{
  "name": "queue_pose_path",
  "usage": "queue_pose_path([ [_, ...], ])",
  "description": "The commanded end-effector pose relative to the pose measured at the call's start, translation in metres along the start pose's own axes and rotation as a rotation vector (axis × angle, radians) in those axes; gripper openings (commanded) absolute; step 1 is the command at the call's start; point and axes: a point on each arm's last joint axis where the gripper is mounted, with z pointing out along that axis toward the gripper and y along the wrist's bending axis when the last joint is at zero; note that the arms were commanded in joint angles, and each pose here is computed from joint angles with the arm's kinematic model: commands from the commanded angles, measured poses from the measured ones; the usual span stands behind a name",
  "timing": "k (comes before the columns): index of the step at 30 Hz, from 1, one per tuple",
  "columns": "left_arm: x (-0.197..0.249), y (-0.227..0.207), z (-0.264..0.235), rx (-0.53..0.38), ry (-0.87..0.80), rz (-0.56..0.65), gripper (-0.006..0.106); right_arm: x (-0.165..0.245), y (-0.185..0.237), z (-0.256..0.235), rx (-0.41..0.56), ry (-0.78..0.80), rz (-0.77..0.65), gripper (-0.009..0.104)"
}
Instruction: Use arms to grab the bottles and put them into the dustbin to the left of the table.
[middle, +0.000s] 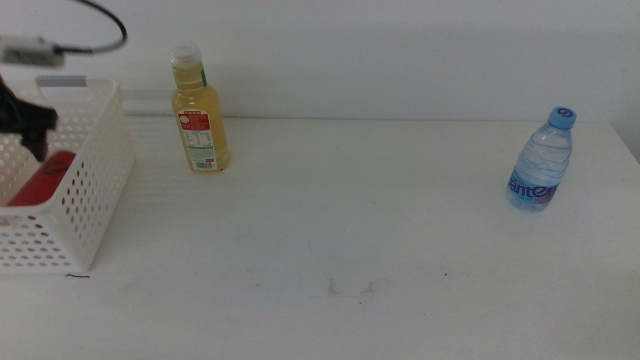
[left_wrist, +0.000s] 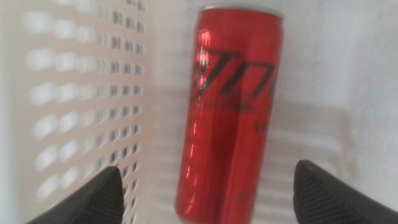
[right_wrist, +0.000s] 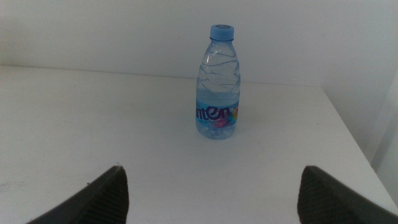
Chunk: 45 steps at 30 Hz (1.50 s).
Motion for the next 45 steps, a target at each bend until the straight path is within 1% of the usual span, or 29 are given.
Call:
queue_pose_path([
  [1, 0.009, -0.006, -0.045, 0.010, -0.089, -0.039, 0.094, 0.000, 0.000, 0.000, 0.009, -0.008, -0.009, 0.088],
  [3, 0.023, -0.014, -0.078, 0.000, -0.171, -0.041, 0.094, 0.000, 0.000, 0.000, 0.009, -0.008, -0.009, 0.088],
  [4, 0.035, -0.020, -0.095, 0.009, -0.216, -0.043, 0.094, 0.000, 0.000, 0.000, 0.009, -0.008, -0.009, 0.088],
  [8, 0.083, -0.055, -0.146, 0.094, -0.385, -0.117, 0.094, 0.000, 0.000, 0.000, 0.009, -0.008, -0.009, 0.088],
  [10, 0.103, -0.075, -0.157, 0.132, -0.466, -0.114, 0.094, 0.000, 0.000, 0.000, 0.009, -0.008, -0.009, 0.088],
  [12, 0.119, -0.090, -0.159, 0.131, -0.509, -0.087, 0.094, 0.000, 0.000, 0.000, 0.009, -0.008, -0.009, 0.088],
  [13, 0.126, -0.097, -0.158, 0.128, -0.513, -0.077, 0.094, 0.000, 0.000, 0.000, 0.009, -0.008, -0.009, 0.088],
  [15, 0.142, -0.113, -0.147, 0.168, -0.477, -0.104, 0.094, 0.000, 0.000, 0.000, 0.009, -0.008, -0.009, 0.088],
  [17, 0.157, -0.125, -0.127, 0.238, -0.460, -0.116, 0.094, 0.000, 0.000, 0.000, 0.009, -0.008, -0.009, 0.088],
  [19, 0.173, -0.137, -0.096, 0.351, -0.473, -0.111, 0.094, 0.000, 0.000, 0.000, 0.009, -0.008, -0.009, 0.088],
  [21, 0.186, -0.143, -0.063, 0.445, -0.494, -0.118, 0.094, 0.000, 0.000, 0.000, 0.009, -0.008, -0.009, 0.088],
  [22, 0.192, -0.145, -0.046, 0.470, -0.522, -0.108, 0.094, 0.000, 0.000, 0.000, 0.009, -0.008, -0.009, 0.088],
  [23, 0.193, -0.146, -0.035, 0.479, -0.586, -0.085, 0.094, 0.000, 0.000, 0.000, 0.009, -0.008, -0.009, 0.088],
  [24, 0.194, -0.147, -0.023, 0.460, -0.651, -0.044, 0.094, 0.000, 0.000, 0.000, 0.009, -0.008, -0.009, 0.088],
  [25, 0.193, -0.148, -0.013, 0.413, -0.734, 0.031, 0.094, 0.000, 0.000, 0.000, 0.009, -0.008, -0.009, 0.088],
  [27, 0.185, -0.150, 0.001, 0.333, -0.851, 0.110, 0.094, 0.000, 0.000, 0.000, 0.009, -0.008, -0.009, 0.088],
  [28, 0.180, -0.152, 0.008, 0.316, -0.883, 0.109, 0.094, 0.000, 0.000, 0.000, 0.009, -0.008, -0.009, 0.088],
  [31, 0.166, -0.159, 0.028, 0.301, -0.915, 0.056, 0.094, 0.000, 0.000, 0.000, 0.009, -0.008, -0.009, 0.088],
  [35, 0.144, -0.167, 0.043, 0.273, -1.008, 0.019, 0.094, 0.000, 0.000, 0.000, 0.009, -0.008, -0.009, 0.088],
  [40, 0.118, -0.176, 0.066, 0.232, -1.004, -0.082, 0.094, 0.000, 0.000, 0.000, 0.009, -0.008, -0.009, 0.088],
  [42, 0.108, -0.181, 0.072, 0.228, -1.007, -0.098, 0.094, 0.000, 0.000, 0.000, 0.009, -0.008, -0.009, 0.088],
  [45, 0.092, -0.188, 0.080, 0.207, -1.024, -0.087, 0.094, 0.000, 0.000, 0.000, 0.009, -0.008, -0.009, 0.088],
])
